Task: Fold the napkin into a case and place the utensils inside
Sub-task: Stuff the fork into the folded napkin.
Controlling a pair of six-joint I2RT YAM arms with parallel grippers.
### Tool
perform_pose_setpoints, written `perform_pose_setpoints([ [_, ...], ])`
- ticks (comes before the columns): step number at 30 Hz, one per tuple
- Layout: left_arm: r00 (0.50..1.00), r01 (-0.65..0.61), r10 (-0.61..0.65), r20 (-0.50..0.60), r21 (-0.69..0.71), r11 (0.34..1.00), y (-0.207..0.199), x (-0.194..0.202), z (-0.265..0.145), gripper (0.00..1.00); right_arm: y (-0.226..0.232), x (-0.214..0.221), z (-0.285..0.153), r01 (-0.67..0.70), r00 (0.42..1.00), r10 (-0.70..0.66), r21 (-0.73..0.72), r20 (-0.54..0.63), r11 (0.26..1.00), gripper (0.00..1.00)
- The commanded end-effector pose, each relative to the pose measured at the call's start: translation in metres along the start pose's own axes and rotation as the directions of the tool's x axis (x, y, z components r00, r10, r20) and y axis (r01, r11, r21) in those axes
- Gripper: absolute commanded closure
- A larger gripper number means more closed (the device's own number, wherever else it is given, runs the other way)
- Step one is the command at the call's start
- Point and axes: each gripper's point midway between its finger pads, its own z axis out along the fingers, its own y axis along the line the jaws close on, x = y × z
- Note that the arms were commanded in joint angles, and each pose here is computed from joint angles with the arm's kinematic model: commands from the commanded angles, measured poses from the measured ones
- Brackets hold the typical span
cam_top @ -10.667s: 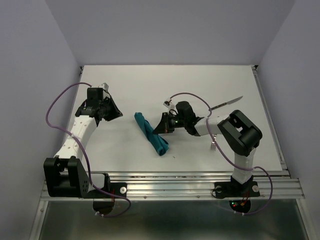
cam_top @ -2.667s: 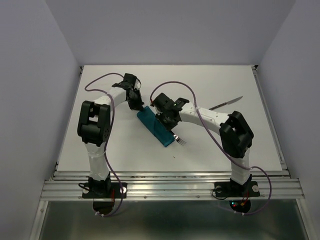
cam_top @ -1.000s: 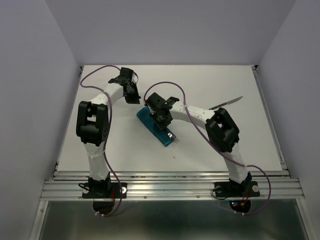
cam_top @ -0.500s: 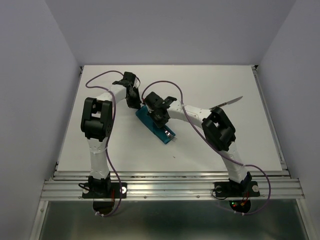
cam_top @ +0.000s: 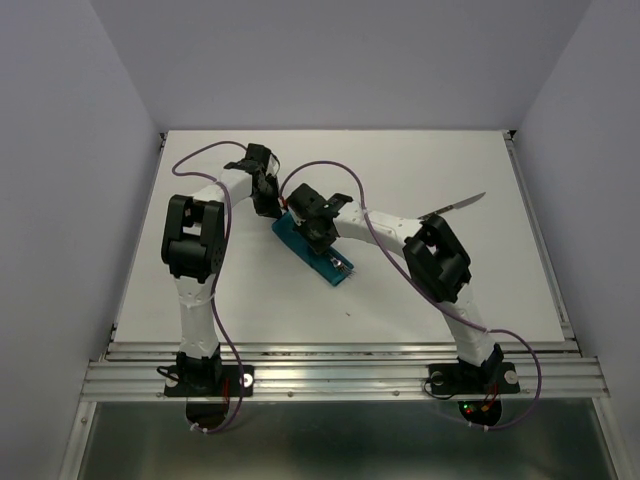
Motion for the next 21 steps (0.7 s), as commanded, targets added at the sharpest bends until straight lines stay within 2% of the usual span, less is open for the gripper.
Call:
perform_pose_setpoints([
  [1, 1.0, -0.029, 0.029, 0.0, 0.032, 0.999, -0.01, -0.003, -0.004, 0.95, -0.003, -0.03, -0.006, 0.038, 0.995, -0.039, 0.022, 0.096, 0.999, 0.99],
  [21, 0.996, -0.078, 0.081, -0.037, 0.073, 0.994, -0.031, 0.015, 0.003, 0.95, 0.003, -0.02, -0.004, 0.048, 0.996, -0.047, -0.009, 0.08, 0.999, 0.99],
])
